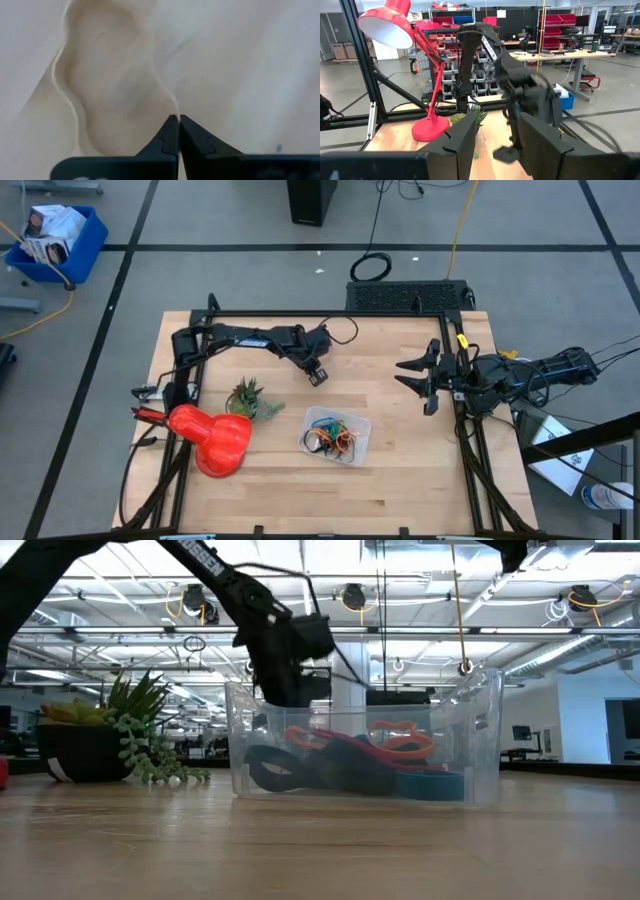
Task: Pick and place rubber bands into bin
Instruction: Put the light brown rubber band into the bin
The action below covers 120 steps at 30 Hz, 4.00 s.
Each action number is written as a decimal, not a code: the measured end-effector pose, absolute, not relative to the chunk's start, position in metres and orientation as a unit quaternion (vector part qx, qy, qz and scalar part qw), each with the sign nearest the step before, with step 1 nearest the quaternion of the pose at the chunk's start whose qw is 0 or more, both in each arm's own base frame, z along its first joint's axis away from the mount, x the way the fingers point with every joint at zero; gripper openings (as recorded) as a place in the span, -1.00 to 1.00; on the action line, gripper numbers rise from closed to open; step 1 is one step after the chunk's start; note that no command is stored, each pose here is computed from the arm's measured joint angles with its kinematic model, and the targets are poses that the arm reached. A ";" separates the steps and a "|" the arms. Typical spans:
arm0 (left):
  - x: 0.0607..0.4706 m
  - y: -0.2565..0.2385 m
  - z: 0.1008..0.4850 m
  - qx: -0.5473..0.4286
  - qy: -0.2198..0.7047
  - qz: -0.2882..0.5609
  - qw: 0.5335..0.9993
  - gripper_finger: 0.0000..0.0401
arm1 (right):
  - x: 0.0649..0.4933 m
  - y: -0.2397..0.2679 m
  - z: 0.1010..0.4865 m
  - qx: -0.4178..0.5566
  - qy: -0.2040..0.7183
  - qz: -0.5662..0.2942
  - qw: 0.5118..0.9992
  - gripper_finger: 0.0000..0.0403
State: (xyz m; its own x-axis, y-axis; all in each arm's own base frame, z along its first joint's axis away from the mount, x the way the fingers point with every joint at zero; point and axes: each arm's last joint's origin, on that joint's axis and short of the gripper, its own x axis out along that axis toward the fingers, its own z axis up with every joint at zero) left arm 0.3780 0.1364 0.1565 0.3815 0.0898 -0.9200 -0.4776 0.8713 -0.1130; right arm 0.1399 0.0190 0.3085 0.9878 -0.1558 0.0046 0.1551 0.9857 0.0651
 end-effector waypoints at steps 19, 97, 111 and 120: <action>0.324 0.134 0.356 -0.157 0.143 -0.107 0.971 -0.95 | 0.140 0.019 0.308 0.030 -0.004 -0.078 0.997 -0.30; 0.437 0.020 0.172 -0.349 0.339 -0.453 0.747 -0.84 | 0.140 0.019 0.309 0.039 -0.008 -0.077 0.996 -0.30; 0.437 0.020 0.172 -0.359 0.345 -0.448 0.742 -0.86 | 0.140 0.019 0.309 0.039 -0.008 -0.077 0.996 -0.30; 0.438 0.020 0.171 -0.360 0.347 -0.440 0.745 -0.85 | 0.140 0.019 0.309 0.038 -0.007 -0.077 0.996 -0.30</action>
